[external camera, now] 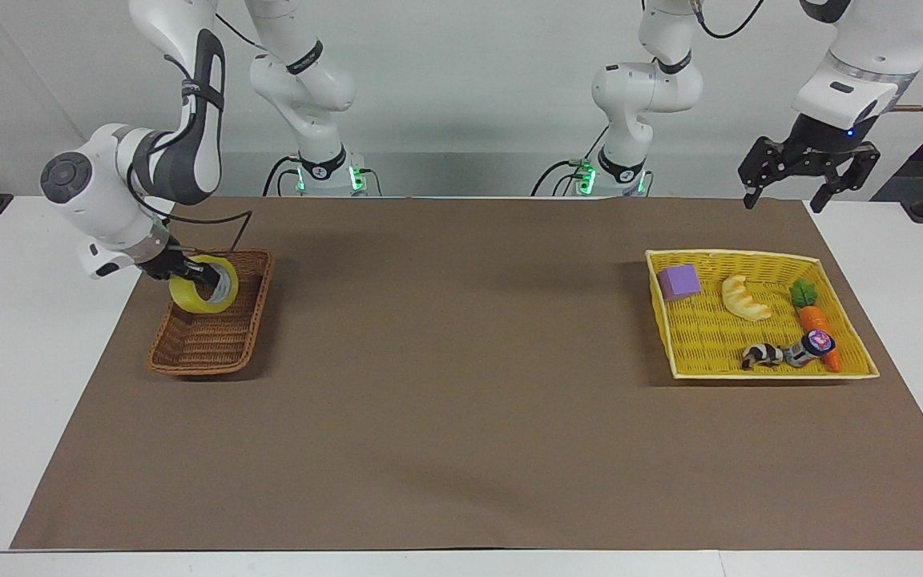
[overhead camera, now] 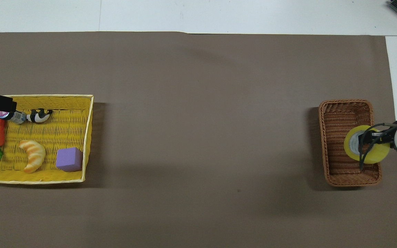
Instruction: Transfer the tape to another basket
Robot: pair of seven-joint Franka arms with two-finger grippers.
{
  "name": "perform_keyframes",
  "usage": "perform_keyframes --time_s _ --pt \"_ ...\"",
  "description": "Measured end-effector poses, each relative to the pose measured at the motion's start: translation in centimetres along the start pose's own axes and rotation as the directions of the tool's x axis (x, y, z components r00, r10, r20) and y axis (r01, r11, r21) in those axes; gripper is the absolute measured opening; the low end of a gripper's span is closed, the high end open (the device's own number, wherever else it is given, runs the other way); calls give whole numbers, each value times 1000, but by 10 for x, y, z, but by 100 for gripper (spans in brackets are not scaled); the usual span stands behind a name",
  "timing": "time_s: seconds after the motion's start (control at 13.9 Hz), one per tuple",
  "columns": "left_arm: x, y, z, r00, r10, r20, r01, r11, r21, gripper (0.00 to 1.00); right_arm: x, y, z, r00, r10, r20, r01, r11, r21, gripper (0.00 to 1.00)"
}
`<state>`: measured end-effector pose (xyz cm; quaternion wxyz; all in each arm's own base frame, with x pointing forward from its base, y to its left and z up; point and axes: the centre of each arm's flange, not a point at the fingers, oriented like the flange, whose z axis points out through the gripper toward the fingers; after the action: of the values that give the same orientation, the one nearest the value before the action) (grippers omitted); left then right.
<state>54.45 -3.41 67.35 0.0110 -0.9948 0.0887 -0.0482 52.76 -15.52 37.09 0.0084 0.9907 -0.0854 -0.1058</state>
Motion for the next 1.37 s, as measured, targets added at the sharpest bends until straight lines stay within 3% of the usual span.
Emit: perform_keyframes --time_s 0.14,0.22,0.36,0.43,0.72,0.94,1.37 --pt "0 0 0 1000 0 0 0 1000 0 100 2 -2 12 1000 -4 18 4 1000 2 16" --pt "0 0 0 1000 0 0 0 1000 0 100 2 -2 15 1000 -5 20 5 1000 2 16" --pt "0 0 0 1000 0 0 0 1000 0 100 0 -3 22 1000 -6 30 5 1000 4 30" --pt "0 0 0 1000 0 0 0 1000 0 100 0 -3 24 999 -5 31 5 1000 4 30" --pt "0 0 0 1000 -1 1 1 1000 0 100 3 -2 17 1000 -5 14 5 1000 1 72" --pt "0 0 2 1000 -2 6 2 1000 -1 100 9 -3 -13 1000 -8 -28 8 1000 -5 100" --pt "0 -1 3 1000 -5 14 5 1000 -2 100 16 -17 -66 995 -33 -97 31 999 -18 100"
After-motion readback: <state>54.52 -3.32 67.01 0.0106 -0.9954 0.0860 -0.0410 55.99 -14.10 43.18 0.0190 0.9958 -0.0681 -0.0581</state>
